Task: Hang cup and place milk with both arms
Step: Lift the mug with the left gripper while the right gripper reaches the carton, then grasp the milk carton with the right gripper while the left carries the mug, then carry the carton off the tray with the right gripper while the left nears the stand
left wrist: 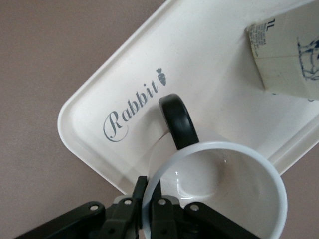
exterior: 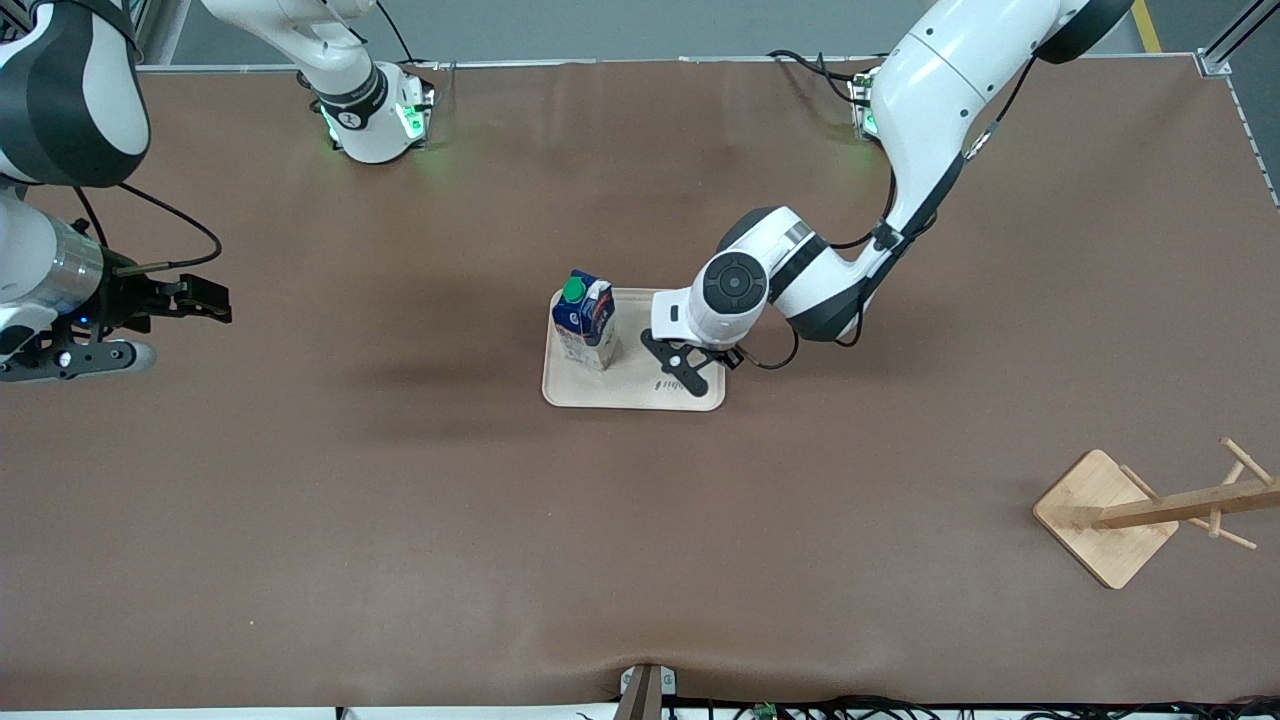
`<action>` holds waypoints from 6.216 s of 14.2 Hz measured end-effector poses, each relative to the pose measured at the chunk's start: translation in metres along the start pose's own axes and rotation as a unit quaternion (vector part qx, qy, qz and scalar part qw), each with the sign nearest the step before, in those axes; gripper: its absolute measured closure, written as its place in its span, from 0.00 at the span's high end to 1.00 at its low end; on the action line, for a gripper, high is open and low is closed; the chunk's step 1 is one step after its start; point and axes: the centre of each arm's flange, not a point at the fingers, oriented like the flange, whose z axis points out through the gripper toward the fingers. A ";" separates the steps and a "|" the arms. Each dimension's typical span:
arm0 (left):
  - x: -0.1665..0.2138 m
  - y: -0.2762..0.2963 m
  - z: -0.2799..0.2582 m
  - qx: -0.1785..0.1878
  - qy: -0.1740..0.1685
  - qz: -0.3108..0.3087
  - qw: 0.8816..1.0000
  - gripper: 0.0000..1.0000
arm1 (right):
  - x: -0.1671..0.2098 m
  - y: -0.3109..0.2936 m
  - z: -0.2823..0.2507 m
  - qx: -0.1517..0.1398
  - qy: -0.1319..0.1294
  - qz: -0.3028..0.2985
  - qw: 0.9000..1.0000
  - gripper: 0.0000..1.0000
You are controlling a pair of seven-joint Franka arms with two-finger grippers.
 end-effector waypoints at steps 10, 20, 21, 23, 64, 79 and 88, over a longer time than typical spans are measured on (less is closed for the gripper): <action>-0.006 -0.132 -0.160 0.051 0.098 -0.098 0.989 0.06 | 0.004 -0.161 0.004 0.048 -0.006 0.115 0.992 1.00; -0.127 -0.304 -0.258 0.055 0.069 -0.228 0.970 0.06 | 0.000 -0.346 0.099 0.065 -0.041 0.174 0.982 1.00; -0.143 -0.319 -0.266 0.057 0.067 -0.238 0.967 0.06 | -0.001 -0.356 0.108 0.061 -0.044 0.186 0.980 1.00; -0.171 -0.343 -0.276 0.057 0.061 -0.257 0.963 0.06 | -0.005 -0.372 0.117 0.056 -0.046 0.196 0.978 1.00; -0.356 -0.476 -0.327 0.093 0.077 -0.095 0.988 0.06 | 0.020 -0.289 0.063 0.018 -0.116 0.225 0.967 0.50; -0.331 -0.459 -0.339 0.086 0.103 -0.097 0.986 0.06 | -0.007 0.054 0.148 -0.011 -0.104 0.028 0.994 0.50; -0.340 -0.467 -0.336 0.086 0.100 -0.093 0.987 0.06 | -0.047 0.047 0.212 -0.020 -0.087 0.016 0.996 0.50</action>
